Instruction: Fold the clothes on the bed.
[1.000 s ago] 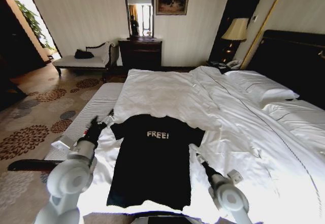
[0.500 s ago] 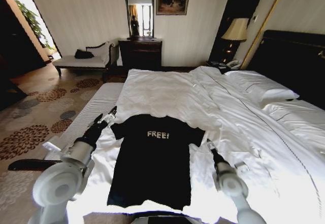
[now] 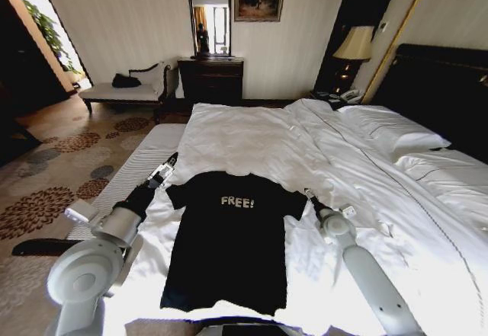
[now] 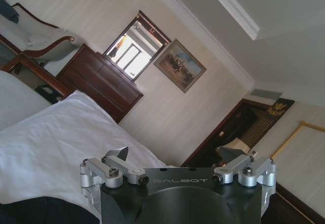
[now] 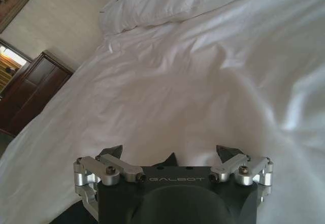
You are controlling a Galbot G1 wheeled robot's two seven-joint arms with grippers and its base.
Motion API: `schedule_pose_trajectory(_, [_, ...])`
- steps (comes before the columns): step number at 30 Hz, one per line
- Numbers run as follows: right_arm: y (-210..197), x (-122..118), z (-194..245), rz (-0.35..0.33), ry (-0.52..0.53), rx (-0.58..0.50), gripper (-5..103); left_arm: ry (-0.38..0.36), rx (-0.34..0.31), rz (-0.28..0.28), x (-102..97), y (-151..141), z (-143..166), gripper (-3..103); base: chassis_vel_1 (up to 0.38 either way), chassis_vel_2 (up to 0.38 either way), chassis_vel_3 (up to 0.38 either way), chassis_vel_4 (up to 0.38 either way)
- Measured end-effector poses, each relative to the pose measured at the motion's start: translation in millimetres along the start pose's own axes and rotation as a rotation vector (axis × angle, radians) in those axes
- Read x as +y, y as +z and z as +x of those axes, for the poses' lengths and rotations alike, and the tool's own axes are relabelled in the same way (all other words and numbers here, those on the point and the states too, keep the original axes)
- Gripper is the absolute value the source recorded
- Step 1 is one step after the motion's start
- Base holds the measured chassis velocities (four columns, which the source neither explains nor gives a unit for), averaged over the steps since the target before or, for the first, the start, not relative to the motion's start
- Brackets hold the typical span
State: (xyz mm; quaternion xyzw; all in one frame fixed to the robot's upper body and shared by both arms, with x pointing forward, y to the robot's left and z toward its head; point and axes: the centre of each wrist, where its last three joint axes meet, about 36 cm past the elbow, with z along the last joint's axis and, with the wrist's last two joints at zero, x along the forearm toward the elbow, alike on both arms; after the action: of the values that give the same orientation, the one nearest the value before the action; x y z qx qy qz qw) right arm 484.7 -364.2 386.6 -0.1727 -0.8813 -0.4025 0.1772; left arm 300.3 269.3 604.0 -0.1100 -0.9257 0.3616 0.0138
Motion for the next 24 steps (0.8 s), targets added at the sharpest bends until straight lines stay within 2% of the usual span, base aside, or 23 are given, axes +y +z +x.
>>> schedule_pose_trajectory(5, [-3.4, -10.9, -0.7, 0.018, -0.008, -0.005, 100, -0.02, 0.017, 0.006, 2.7, 3.9, 2.2, 100, 0.0, 0.0, 0.0, 0.0])
schedule_pose_trajectory(9, [1.2, -19.0, -1.6, 0.044, -0.056, -0.015, 100, -0.041, 0.027, 0.011, 4.7, 7.0, 4.0, 100, 0.0, 0.0, 0.0, 0.0])
schedule_pose_trajectory(20, [16.6, -20.2, 0.0, 0.127, -0.119, -0.008, 100, -0.055, 0.023, -0.017, 4.6, 7.1, 3.5, 100, 0.0, 0.0, 0.0, 0.0])
schedule_pose_trajectory(24, [17.2, -20.7, -3.1, 0.135, -0.117, -0.005, 100, -0.055, 0.021, -0.025, 4.3, 6.0, 3.2, 100, 0.0, 0.0, 0.0, 0.0])
